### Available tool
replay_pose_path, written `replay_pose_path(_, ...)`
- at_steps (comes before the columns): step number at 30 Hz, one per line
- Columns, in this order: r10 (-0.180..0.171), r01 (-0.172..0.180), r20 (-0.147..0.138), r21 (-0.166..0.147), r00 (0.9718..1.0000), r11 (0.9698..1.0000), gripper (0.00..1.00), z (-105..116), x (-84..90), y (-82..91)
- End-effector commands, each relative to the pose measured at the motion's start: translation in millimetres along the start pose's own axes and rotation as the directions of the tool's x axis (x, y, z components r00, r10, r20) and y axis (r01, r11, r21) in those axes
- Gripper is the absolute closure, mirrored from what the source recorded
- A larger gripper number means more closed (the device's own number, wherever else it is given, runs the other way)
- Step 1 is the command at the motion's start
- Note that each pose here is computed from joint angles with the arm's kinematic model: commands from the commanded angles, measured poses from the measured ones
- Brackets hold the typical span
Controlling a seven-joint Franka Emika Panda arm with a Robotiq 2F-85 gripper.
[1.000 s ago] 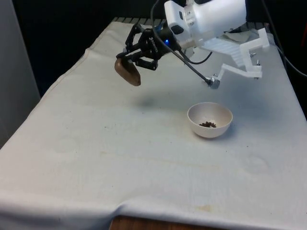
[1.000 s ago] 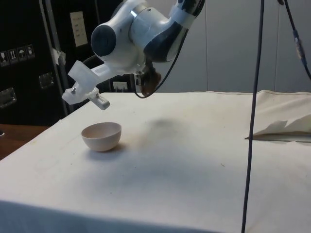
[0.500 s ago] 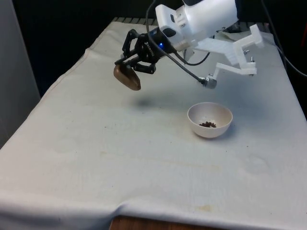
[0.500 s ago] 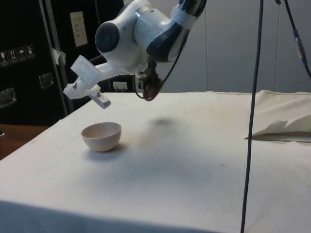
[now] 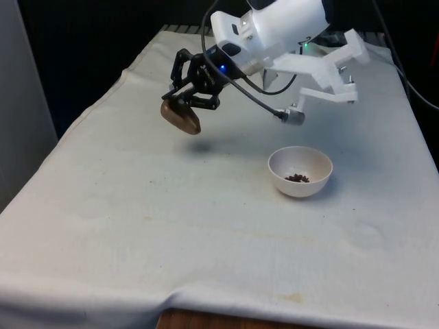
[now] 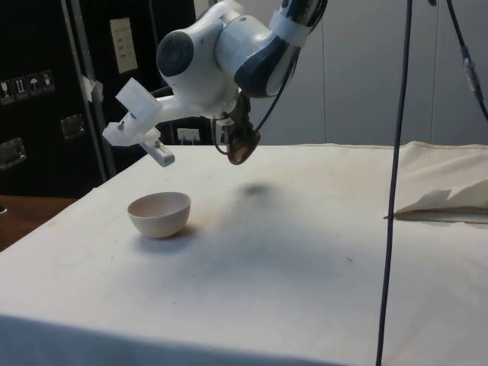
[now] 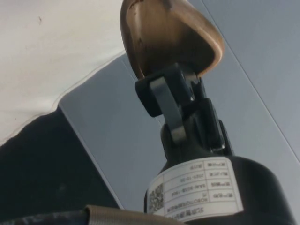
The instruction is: Pour the coffee beans from the cup into the bowl.
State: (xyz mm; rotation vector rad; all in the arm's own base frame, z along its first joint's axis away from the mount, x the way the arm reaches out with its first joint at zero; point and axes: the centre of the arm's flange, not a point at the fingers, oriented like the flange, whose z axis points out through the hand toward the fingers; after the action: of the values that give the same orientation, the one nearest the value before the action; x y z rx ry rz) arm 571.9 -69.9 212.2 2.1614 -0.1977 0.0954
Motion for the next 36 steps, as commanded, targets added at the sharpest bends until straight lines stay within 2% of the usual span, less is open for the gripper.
replay_pose_path(1, -0.004, 0.004, 0.005, 0.027, 1.0, 0.9996, 1.0, 2, -1.1, 0.3)
replay_pose_path(8, 0.001, -0.002, 0.019, 0.067, 0.9998, 0.9978, 1.0, 12, -2.6, 2.9)
replay_pose_path(9, 0.006, -0.006, 0.017, 0.048, 0.9998, 0.9988, 1.0, 11, -2.1, 2.2)
replay_pose_path(10, 0.0, -0.001, 0.021, 0.072, 0.9998, 0.9974, 1.0, 13, -3.4, 2.4)
replay_pose_path(18, 0.004, -0.008, 0.038, 0.119, 0.9993, 0.9929, 1.0, 23, -5.6, 5.1)
replay_pose_path(19, 0.009, -0.013, 0.035, 0.096, 0.9993, 0.9953, 1.0, 21, -4.3, 5.3)
replay_pose_path(20, 0.004, -0.009, 0.04, 0.124, 0.9992, 0.9922, 1.0, 24, -5.8, 5.4)
replay_pose_path(26, 0.004, -0.012, 0.052, 0.162, 0.9987, 0.9867, 1.0, 32, -7.8, 7.7)
replay_pose_path(27, 0.01, -0.017, 0.049, 0.14, 0.9987, 0.99, 1.0, 31, -6.5, 8.0)
replay_pose_path(28, 0.005, -0.014, 0.054, 0.166, 0.9985, 0.986, 1.0, 33, -8.0, 8.4)
replay_pose_path(34, 0.004, -0.017, 0.064, 0.202, 0.9979, 0.9792, 1.0, 41, -9.8, 10.6)
replay_pose_path(35, 0.009, -0.02, 0.063, 0.182, 0.998, 0.983, 1.0, 39, -8.7, 11.1)
replay_pose_path(36, 0.005, -0.019, 0.067, 0.211, 0.9977, 0.9773, 1.0, 43, -9.8, 12.0)
